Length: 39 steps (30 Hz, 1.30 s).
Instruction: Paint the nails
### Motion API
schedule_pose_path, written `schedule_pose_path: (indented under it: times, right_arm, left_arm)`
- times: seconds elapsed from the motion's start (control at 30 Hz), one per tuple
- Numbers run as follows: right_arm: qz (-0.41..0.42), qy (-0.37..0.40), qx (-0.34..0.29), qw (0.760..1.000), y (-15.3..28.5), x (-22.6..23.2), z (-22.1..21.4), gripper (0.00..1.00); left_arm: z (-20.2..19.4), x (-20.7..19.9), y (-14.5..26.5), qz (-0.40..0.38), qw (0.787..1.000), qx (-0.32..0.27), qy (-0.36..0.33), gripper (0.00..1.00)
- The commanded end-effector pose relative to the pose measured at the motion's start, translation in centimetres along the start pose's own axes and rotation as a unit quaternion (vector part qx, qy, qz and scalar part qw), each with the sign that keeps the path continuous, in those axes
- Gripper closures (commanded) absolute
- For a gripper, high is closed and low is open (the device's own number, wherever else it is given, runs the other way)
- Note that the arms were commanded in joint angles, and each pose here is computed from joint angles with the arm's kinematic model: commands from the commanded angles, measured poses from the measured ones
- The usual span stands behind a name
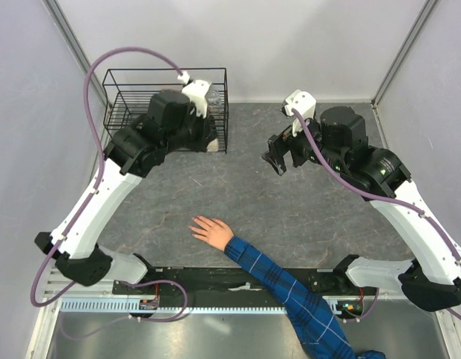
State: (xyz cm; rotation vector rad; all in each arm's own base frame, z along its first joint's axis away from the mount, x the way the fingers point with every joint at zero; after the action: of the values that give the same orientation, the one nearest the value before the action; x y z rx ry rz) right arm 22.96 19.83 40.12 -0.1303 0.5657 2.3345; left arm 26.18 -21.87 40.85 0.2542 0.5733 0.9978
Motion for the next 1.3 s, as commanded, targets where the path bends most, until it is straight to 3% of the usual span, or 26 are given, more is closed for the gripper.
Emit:
schedule_pose_path:
  times: [0.0, 0.1, 0.3, 0.5, 0.73, 1.27]
  right_arm:
    - [-0.070, -0.032, -0.036, 0.996, 1.1, -1.5, 1.0, 0.02]
    - [-0.069, -0.050, -0.039, 0.996, 1.1, -1.3, 0.9, 0.02]
    - [-0.067, -0.080, -0.045, 0.994, 1.3, -1.0, 0.9, 0.02]
    - [-0.072, -0.104, -0.044, 0.991, 1.6, -0.8, 0.5, 0.02]
    - [-0.071, -0.114, -0.047, 0.990, 1.9, -0.7, 0.4, 0.02]
    - [-0.062, -0.114, -0.039, 0.991, 1.3, -0.4, 0.0, 0.02]
  left_arm:
    - [-2.7, 7.4, -0.1, 0.172, 0.984, -0.030, 0.031, 0.98]
    - [-5.5, 12.5, -0.6, 0.232, 0.968, -0.045, 0.088, 0.98]
    - [-10.4, 22.8, 0.0, 0.346, 0.905, -0.082, 0.234, 0.98]
    - [-14.0, 27.2, -0.4, 0.409, 0.871, -0.086, 0.259, 0.98]
    - [-17.7, 30.1, -2.5, 0.427, 0.856, -0.061, 0.285, 0.98]
    - [-19.0, 32.8, -4.3, 0.449, 0.847, -0.079, 0.274, 0.98]
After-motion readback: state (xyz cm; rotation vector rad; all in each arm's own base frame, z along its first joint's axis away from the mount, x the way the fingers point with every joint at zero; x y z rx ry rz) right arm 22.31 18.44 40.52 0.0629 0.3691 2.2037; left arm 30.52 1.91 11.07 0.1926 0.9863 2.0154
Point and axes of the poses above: each gripper's point midway between its finger pads, its own y axis back along the fingers, its own x axis along the line the jaws close on, z = x × y, the point moved 4 cm from there along y, back along the fingers, and after that the axes turned 13 degrees about y, right-handed, at the moved point
